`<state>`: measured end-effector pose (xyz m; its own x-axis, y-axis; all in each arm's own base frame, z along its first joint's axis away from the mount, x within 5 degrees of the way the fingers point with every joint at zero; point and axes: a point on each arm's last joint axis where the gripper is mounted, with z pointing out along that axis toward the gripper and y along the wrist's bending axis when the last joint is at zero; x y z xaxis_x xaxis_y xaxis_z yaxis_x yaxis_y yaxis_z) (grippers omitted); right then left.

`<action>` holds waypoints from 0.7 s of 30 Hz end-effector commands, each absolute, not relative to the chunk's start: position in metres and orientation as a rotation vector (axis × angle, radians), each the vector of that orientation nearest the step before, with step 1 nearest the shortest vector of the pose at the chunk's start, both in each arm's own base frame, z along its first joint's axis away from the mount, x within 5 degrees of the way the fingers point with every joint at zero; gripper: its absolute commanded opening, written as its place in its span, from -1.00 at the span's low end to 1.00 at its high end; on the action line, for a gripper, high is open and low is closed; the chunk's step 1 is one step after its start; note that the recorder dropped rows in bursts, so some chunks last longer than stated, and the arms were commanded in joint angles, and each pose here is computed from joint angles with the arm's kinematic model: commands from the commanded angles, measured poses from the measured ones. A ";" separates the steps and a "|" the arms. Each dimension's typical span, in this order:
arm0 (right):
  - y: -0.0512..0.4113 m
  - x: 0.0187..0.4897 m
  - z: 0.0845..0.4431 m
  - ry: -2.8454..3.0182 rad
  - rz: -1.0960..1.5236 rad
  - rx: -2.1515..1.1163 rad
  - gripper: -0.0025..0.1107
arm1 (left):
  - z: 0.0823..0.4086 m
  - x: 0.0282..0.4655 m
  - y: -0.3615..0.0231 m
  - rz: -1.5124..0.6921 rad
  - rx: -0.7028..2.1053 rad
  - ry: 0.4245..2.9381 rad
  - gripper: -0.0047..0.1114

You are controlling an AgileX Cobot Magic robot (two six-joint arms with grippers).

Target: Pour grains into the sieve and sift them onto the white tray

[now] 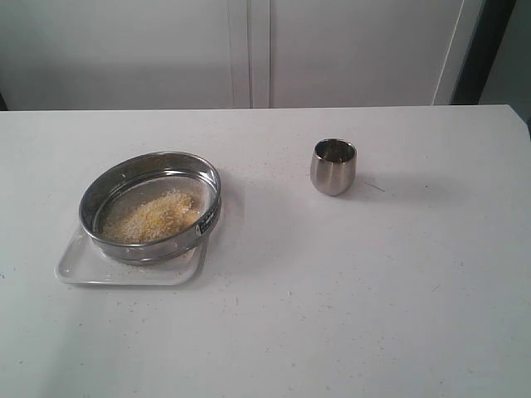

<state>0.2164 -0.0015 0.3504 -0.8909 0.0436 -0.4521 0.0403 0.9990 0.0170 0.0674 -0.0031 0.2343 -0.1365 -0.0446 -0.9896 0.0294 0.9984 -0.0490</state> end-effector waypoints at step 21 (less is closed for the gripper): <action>-0.003 0.215 0.351 2.662 -0.003 0.065 -0.96 | 0.284 0.101 -0.006 -0.065 0.031 1.849 -0.92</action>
<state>0.2165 -0.0015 0.3505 -0.8900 0.0436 -0.4538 0.0403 0.9990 0.0170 0.0984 -0.0048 0.2776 -0.2853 0.0216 -0.9582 0.0563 0.9984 0.0057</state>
